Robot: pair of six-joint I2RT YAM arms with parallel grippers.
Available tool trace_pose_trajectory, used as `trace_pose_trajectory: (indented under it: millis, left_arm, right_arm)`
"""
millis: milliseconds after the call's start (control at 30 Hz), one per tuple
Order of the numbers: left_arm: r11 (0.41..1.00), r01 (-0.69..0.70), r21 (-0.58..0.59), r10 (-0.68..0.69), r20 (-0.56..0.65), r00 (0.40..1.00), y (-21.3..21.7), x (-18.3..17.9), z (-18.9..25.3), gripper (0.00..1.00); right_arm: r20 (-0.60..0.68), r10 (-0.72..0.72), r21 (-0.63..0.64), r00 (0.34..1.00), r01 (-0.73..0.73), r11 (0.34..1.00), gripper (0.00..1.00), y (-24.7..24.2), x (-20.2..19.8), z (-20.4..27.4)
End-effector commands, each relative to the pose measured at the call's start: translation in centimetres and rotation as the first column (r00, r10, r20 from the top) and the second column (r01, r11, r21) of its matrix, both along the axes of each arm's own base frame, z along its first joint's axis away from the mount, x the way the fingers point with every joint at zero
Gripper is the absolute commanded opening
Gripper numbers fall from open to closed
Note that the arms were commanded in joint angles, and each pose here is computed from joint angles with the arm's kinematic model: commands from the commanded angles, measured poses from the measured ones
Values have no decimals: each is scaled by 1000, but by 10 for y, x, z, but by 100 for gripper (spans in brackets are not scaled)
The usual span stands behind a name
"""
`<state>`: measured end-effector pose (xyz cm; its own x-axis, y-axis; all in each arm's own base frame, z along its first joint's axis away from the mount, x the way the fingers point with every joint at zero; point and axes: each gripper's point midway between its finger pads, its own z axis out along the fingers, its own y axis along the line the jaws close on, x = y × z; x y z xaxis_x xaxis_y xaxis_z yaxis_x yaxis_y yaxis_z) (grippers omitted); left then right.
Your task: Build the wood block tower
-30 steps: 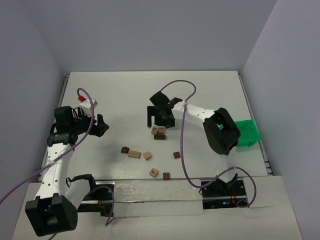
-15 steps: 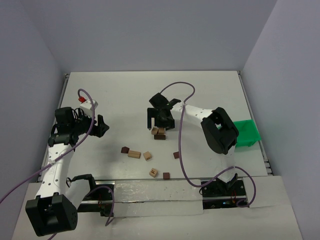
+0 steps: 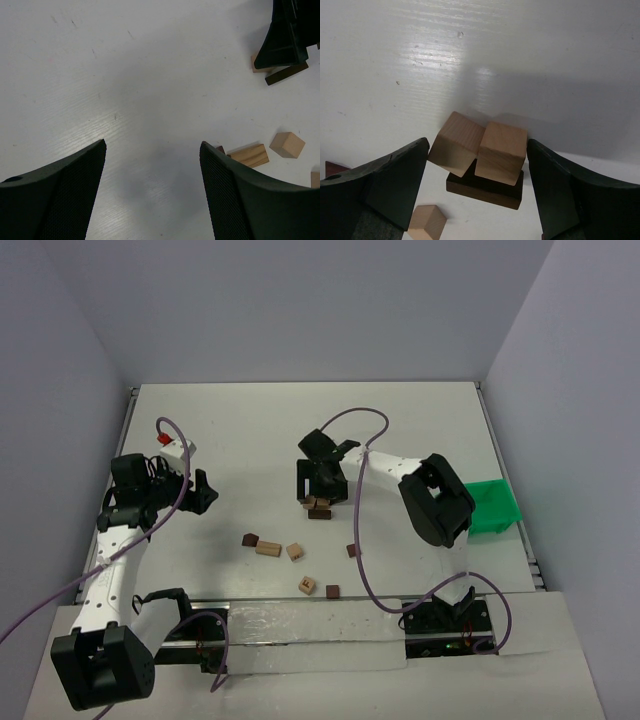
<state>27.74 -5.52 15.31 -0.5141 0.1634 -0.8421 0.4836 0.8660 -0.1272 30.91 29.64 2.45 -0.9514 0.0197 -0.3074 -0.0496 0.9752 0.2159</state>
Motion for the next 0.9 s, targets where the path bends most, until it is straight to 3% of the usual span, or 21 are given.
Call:
trace_pose_trajectory:
  millis: [0,300,667,867]
  left_arm:
    - [1000,10,10,-10,53,999,0,9,7,81]
    - [1000,11,9,-12,50,999,0,11,6,81]
    - [1000,14,7,-15,44,999,-1,10,3,81]
    - [1000,24,12,-24,46,999,-1,9,4,81]
  right_arm:
    - [19,0,8,1000,0,1000,85,4,0,2]
    - [31,28,6,999,-28,1000,76,3,0,4]
    - [58,69,-25,996,-67,997,75,1,5,6]
    - [71,212,-53,975,-209,977,66,8,11,12]
